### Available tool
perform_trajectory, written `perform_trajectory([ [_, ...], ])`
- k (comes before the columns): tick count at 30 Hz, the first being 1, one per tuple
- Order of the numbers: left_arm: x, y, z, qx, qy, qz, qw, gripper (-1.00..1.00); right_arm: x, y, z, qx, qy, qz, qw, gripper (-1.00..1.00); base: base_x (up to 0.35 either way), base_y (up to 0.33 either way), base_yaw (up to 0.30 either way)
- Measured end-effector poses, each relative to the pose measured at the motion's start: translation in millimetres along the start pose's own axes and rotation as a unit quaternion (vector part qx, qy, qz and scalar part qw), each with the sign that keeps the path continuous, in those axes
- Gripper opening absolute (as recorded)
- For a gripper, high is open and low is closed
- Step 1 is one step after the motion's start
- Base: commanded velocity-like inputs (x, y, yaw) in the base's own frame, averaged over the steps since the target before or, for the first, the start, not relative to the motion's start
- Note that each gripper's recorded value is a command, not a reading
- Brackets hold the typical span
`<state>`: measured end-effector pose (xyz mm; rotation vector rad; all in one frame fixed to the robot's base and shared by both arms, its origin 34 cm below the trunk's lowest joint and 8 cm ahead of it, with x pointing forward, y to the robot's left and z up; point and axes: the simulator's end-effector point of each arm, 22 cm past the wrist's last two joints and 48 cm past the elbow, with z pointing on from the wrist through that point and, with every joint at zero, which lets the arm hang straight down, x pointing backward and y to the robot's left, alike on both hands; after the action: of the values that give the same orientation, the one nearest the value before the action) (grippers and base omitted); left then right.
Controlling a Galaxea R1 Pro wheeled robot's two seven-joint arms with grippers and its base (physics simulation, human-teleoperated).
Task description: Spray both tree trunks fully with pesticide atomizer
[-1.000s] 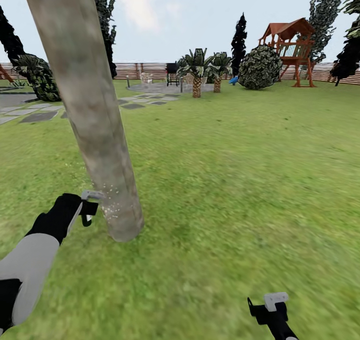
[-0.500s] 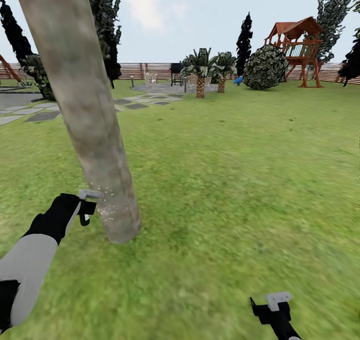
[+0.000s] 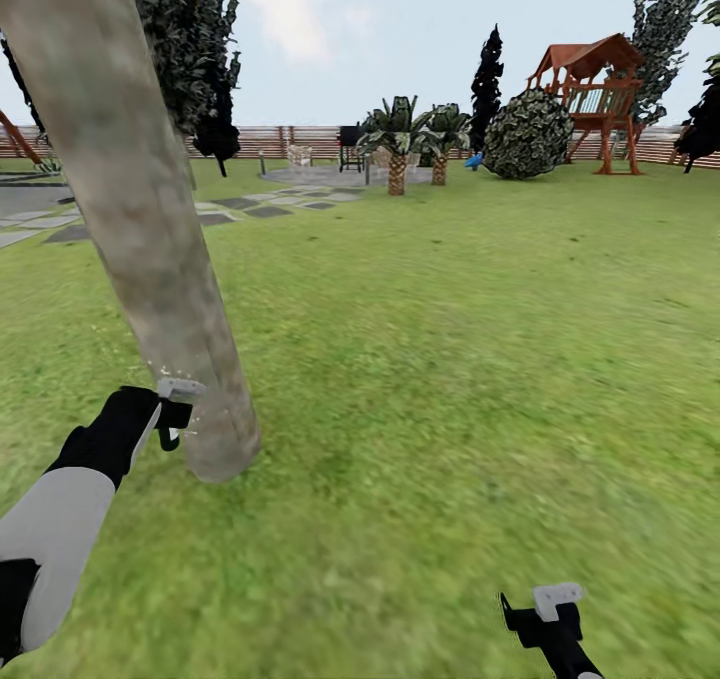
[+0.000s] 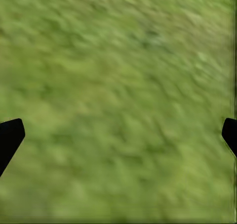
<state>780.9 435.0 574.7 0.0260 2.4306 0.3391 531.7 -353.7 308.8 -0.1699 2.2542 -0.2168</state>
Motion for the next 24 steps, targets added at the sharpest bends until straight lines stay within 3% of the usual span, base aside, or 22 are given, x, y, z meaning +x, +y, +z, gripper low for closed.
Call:
perform_trajectory([
  [15,-0.8,-0.8,-0.4,0.000,0.000,0.002,1.0000,-1.00,-0.8,0.4,0.2,0.000,-0.001,0.000,1.0000,1.00,0.000,-0.273,0.005],
  [24,-0.5,-0.4,-0.3,0.000,0.000,0.001,1.0000,-1.00,-1.0,0.9,0.3,0.000,-0.001,0.000,1.0000,1.00,0.005,-0.273,0.227],
])
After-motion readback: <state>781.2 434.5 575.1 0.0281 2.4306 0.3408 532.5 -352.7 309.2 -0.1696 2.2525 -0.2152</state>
